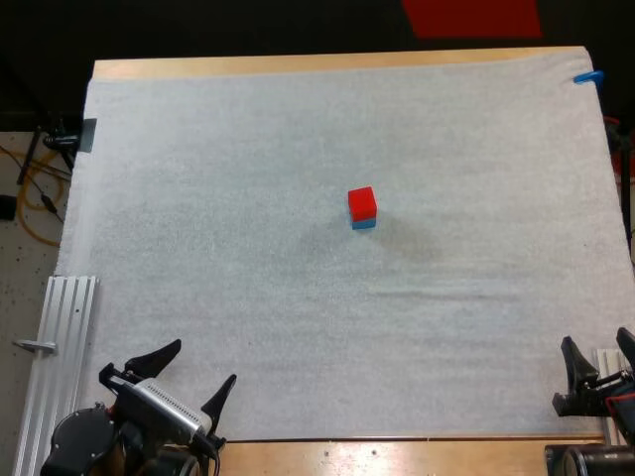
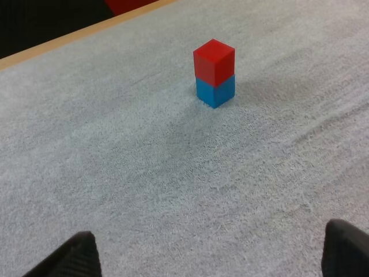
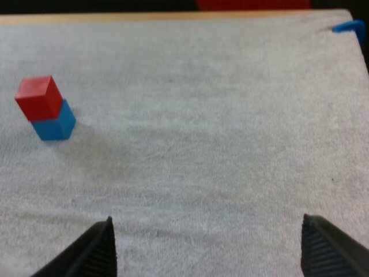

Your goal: Stack red cube on blue cube

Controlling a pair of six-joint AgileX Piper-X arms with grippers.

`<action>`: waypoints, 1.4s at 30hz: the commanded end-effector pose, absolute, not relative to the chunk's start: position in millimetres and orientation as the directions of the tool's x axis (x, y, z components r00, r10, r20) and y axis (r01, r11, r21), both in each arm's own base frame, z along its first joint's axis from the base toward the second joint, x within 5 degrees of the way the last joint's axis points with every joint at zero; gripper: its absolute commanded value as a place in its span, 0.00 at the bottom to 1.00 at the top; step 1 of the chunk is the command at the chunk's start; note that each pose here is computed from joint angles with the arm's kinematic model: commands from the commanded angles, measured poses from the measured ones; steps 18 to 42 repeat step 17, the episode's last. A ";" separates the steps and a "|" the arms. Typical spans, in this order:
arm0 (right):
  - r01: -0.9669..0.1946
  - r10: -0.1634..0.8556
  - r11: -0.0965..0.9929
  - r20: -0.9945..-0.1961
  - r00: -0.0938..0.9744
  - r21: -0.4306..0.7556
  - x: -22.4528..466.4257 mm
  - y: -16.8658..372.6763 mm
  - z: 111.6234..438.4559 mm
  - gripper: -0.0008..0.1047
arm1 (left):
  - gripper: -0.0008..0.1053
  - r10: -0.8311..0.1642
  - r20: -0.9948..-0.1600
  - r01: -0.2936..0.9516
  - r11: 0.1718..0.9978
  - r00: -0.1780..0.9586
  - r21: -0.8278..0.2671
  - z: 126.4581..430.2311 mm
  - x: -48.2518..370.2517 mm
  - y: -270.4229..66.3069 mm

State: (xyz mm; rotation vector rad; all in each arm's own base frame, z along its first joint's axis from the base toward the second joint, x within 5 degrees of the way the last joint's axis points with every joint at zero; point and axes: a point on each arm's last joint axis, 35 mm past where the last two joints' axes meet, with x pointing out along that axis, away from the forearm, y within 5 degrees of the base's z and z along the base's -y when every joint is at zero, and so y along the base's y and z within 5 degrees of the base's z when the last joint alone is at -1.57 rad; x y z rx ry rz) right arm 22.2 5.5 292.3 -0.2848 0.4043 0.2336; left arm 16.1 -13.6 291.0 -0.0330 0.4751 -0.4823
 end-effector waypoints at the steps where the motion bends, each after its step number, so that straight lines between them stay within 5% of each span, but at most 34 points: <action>1: -0.285 0.176 0.933 -0.409 0.895 -0.220 26.1 6.0 293.0 0.62 | 0.72 -0.456 -0.428 0.437 0.887 0.780 -0.150 293.1 18.3 -14.1; 42: -0.278 0.172 0.936 -0.409 0.896 -0.215 26.1 5.8 293.0 0.62 | 0.72 -0.411 -0.427 0.397 0.909 0.805 -0.126 293.7 19.5 -12.6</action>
